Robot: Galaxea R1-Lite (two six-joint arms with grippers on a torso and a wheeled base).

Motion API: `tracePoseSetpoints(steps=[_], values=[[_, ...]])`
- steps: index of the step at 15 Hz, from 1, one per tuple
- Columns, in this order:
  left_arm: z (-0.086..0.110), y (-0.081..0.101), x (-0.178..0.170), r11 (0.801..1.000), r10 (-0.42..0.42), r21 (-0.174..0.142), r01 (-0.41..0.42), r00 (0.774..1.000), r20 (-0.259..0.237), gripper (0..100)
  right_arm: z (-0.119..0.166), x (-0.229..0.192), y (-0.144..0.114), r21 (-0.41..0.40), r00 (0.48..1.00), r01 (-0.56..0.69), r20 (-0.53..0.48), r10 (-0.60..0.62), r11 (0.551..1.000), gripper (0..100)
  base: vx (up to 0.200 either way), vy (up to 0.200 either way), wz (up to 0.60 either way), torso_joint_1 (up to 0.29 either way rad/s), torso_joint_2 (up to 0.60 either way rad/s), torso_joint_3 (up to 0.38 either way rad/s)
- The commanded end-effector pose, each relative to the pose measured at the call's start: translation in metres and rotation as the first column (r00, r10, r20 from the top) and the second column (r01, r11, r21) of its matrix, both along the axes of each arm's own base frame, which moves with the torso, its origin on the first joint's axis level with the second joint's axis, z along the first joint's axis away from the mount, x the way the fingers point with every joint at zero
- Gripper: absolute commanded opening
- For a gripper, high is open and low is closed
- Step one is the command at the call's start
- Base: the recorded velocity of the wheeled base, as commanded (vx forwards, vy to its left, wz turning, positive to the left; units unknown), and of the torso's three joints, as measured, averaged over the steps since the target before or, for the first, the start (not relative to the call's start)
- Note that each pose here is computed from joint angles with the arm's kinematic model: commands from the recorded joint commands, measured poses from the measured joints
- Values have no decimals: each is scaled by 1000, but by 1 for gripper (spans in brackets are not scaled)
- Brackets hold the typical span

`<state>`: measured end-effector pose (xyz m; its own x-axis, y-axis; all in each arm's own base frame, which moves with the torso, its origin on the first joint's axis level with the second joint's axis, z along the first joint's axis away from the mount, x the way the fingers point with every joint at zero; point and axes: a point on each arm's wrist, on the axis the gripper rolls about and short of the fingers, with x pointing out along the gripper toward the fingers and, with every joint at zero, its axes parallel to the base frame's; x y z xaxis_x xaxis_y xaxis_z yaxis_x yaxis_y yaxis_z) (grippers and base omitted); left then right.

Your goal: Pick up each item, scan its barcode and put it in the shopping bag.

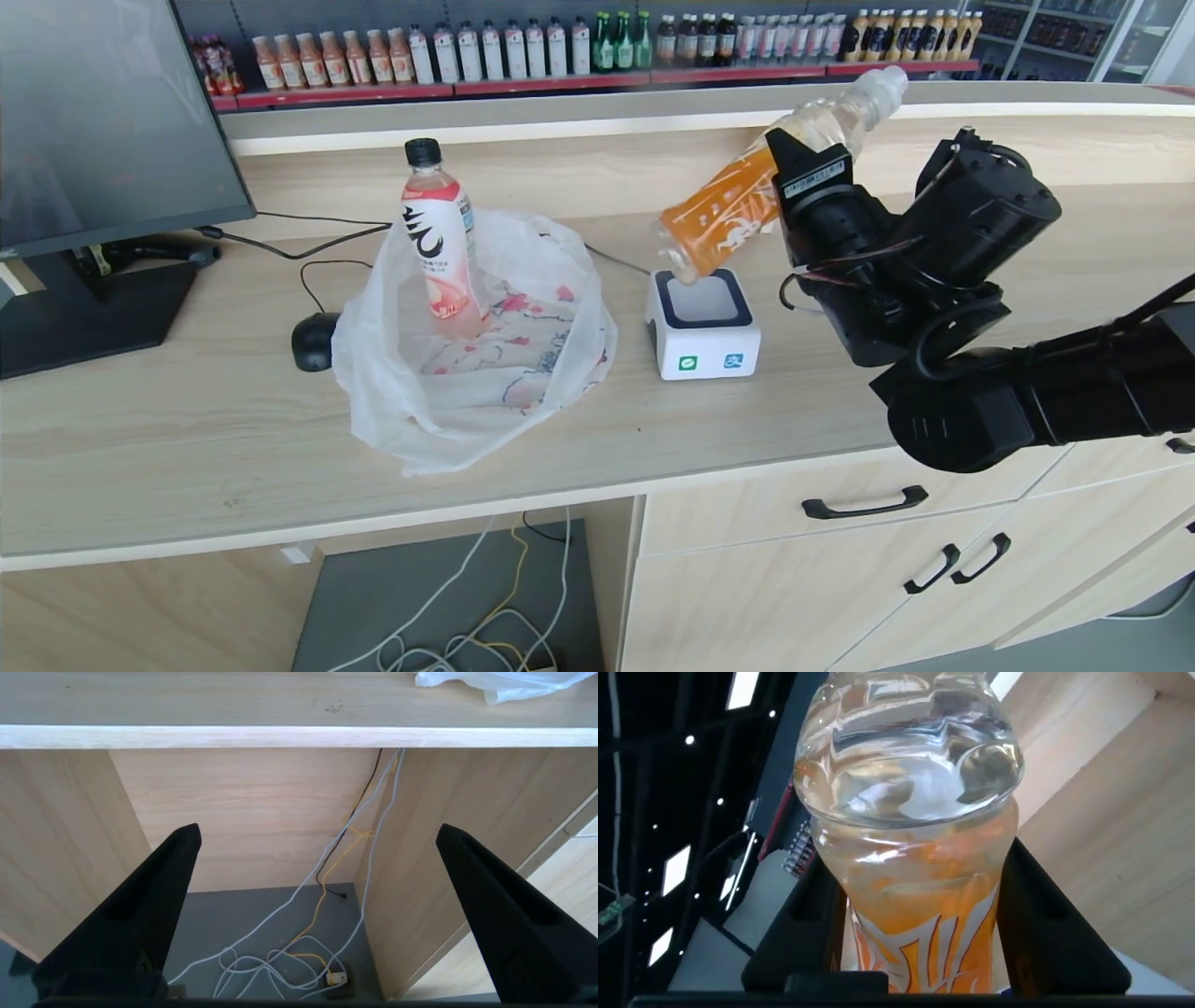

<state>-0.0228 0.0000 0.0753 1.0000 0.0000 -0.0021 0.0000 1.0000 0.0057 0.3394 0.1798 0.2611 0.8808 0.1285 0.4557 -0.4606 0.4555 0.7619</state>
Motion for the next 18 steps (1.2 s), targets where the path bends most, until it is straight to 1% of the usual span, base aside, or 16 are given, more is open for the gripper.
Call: tracePoseSetpoints(steps=[1,3,5,6,9,11,13,15,18], values=[[0,0,0,1000,2,0,-2,1000,1,100,-5,1,1,16,1000,-13,-16,13,1000,0,0,0,0,0,0,0],[0,0,0,1000,0,0,0,1000,1,100,-8,2,1,67,999,-38,-32,40,997,0,0,0,0,0,0,0],[0,0,0,1000,0,0,0,1000,1,100,-15,3,2,69,998,-42,-53,46,997,0,0,0,0,0,0,0],[0,0,0,1000,0,0,0,1000,1,100,-17,4,2,94,996,-54,-61,60,994,0,0,0,0,0,0,0],[0,0,0,1000,0,0,0,1000,1,100,-25,8,4,115,994,-65,-82,74,991,0,0,0,0,0,0,0],[0,0,0,1000,0,0,0,1000,1,100,-26,8,5,158,991,-81,-89,96,984,0,0,0,0,0,0,0],[0,0,0,1000,0,0,0,1000,1,100,-35,7,4,187,986,-92,-121,116,978,0,0,0,0,0,0,0],[0,0,0,1000,0,0,0,1000,1,100,-36,7,3,218,984,-101,-125,130,971,0,0,0,0,0,0,0],[0,0,0,1000,0,0,0,1000,1,100,-38,8,0,239,982,-101,-132,136,966,0,0,0,0,0,0,0]])
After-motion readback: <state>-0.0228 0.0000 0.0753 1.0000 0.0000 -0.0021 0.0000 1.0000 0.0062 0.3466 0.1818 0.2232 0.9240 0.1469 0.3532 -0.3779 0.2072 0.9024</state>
